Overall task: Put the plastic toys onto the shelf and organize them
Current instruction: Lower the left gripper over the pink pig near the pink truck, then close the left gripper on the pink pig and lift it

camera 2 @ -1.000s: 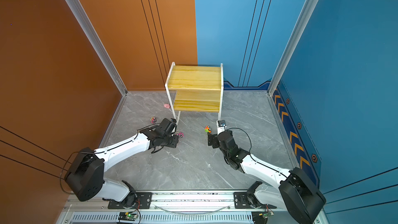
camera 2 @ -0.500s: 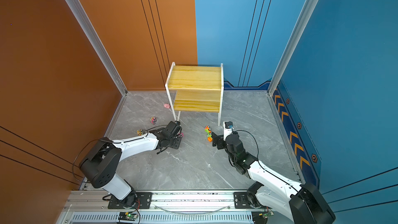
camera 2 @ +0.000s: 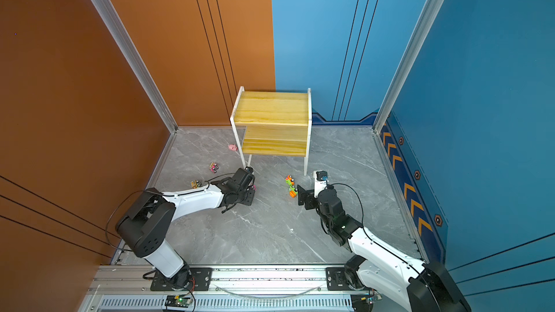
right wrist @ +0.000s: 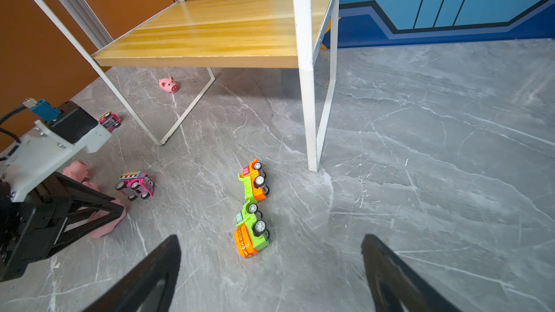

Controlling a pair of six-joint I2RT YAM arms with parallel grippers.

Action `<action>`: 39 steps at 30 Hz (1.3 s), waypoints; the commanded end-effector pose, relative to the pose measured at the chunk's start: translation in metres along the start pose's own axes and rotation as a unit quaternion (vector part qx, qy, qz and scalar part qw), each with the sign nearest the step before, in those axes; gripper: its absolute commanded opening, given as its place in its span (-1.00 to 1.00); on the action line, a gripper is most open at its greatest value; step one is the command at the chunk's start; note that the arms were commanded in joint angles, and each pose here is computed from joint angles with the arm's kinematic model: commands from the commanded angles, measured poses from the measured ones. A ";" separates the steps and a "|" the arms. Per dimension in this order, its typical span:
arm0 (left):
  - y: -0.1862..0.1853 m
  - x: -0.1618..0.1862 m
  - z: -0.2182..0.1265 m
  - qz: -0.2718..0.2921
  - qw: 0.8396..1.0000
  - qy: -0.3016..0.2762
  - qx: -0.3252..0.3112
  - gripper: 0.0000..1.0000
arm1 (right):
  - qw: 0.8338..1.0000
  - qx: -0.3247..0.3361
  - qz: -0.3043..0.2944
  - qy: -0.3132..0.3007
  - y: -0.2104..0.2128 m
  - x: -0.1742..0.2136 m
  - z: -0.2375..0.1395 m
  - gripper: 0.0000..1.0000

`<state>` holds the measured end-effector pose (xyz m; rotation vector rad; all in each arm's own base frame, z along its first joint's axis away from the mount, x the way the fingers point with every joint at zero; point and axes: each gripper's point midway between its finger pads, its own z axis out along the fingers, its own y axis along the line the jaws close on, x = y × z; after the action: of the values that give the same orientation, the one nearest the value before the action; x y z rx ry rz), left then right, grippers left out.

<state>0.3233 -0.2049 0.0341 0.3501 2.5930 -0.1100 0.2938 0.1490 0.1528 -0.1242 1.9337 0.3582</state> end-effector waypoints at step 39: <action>-0.077 -0.026 -0.015 0.082 0.967 -0.226 0.088 0.18 | 0.998 0.003 0.020 -0.053 -0.021 0.001 -0.026 0.91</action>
<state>0.3111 -0.2743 0.0361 0.5179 2.2493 -0.2910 0.2779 0.1248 0.1524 -0.0594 1.8674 0.3748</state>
